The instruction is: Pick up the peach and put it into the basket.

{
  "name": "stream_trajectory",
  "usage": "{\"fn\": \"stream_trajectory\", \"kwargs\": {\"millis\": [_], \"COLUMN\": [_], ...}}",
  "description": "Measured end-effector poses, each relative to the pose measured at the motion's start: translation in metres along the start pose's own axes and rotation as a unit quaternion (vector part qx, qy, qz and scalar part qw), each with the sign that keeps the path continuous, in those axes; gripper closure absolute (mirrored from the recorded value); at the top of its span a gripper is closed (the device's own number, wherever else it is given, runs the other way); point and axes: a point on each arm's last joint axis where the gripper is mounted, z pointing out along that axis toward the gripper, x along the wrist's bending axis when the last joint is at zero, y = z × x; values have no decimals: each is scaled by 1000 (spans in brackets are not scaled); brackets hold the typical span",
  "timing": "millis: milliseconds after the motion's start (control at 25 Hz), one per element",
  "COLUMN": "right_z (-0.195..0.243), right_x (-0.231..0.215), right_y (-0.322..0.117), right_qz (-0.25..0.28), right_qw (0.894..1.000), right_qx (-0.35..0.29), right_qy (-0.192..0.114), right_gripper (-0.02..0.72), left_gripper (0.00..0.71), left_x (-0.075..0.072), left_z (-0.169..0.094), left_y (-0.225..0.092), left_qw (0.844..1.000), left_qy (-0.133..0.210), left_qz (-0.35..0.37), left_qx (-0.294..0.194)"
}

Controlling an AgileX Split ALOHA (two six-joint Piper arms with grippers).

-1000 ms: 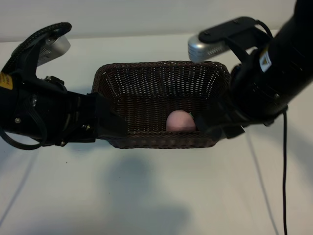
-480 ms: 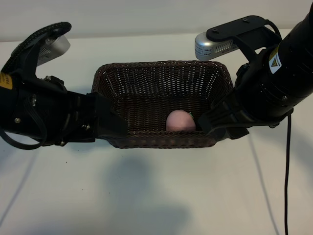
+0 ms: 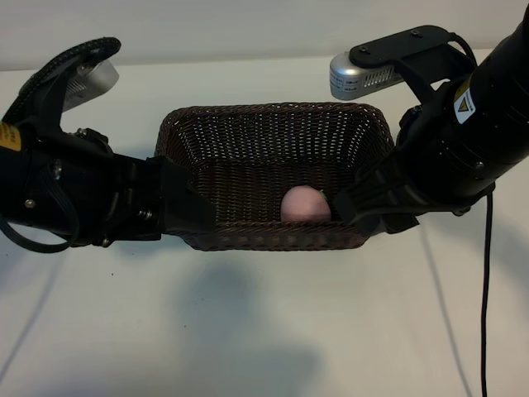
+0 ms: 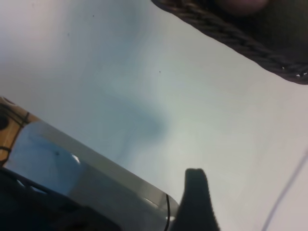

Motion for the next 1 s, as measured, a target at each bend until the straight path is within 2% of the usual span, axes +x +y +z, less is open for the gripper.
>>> {"fn": "stream_trajectory", "kwargs": {"millis": [320, 480, 1000], "right_z": [0, 0, 0], "right_x": [1, 2, 2], "right_y": [5, 9, 10], "right_qz": [36, 71, 149], "right_qw": [999, 996, 987], "right_qx": [-30, -50, -52], "right_qy": [8, 16, 21], "right_gripper": [166, 166, 166], "left_gripper": [123, 123, 123], "left_x": [0, 0, 0], "left_z": [0, 0, 0], "left_y": [0, 0, 0], "left_qw": [1000, 1000, 1000], "left_qy": [0, 0, 0], "left_qz": [0, 0, 0], "left_qx": [0, 0, 0]}}
